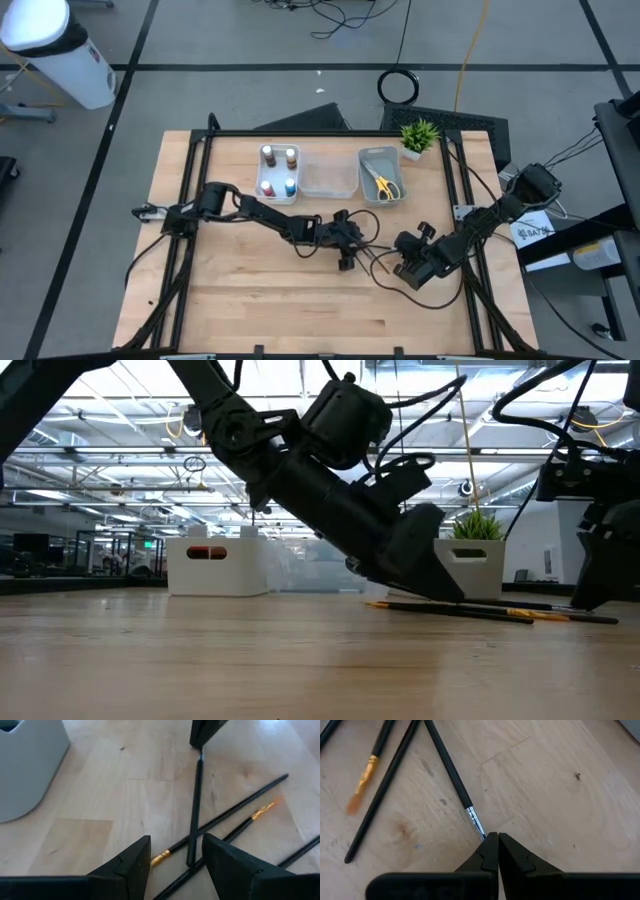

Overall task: Pick & Place Paint Supplies
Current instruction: Put the silver paint brush in the transparent bin

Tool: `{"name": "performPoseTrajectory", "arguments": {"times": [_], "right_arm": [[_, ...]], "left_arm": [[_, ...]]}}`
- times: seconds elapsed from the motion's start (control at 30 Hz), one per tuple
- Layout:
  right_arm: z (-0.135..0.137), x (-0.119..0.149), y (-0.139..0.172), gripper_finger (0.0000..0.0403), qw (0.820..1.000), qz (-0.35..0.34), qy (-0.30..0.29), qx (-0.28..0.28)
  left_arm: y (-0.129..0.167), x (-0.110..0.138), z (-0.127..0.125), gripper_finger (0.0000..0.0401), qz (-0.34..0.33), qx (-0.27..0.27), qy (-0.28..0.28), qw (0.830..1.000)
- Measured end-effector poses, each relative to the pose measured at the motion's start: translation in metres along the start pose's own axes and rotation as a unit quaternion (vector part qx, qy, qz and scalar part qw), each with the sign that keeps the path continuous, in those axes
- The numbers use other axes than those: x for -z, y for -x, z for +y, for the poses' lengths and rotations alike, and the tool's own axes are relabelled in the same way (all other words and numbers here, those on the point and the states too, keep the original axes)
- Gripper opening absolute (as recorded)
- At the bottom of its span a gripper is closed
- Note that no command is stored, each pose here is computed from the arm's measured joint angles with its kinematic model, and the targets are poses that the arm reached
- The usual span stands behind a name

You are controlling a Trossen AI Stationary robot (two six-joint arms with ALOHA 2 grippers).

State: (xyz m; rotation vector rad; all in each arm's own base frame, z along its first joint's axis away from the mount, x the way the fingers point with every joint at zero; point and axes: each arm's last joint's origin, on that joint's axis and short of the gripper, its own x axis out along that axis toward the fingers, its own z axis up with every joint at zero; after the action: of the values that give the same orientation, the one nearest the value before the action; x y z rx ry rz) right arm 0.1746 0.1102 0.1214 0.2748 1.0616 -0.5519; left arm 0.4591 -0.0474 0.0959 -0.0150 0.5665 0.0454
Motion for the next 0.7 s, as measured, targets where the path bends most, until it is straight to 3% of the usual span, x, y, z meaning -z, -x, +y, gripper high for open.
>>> {"name": "performPoseTrajectory", "arguments": {"times": [0.23,0.53,0.7], "right_arm": [[0.0000,0.0000,0.0000,0.0000,1.000,0.000,0.002,0.000],[-0.0001,0.0000,0.0000,0.0000,1.000,0.000,0.002,0.000],[-0.0003,0.0000,0.0000,0.0000,1.000,0.000,0.002,0.001]], "left_arm": [[0.0002,0.0039,0.0006,0.0169,0.023,0.000,-0.004,1.000],[-0.0002,0.0041,0.0030,0.0022,0.027,0.020,-0.004,0.999],[-0.0004,0.0042,0.0044,0.0022,0.028,0.022,-0.009,0.999]]}}
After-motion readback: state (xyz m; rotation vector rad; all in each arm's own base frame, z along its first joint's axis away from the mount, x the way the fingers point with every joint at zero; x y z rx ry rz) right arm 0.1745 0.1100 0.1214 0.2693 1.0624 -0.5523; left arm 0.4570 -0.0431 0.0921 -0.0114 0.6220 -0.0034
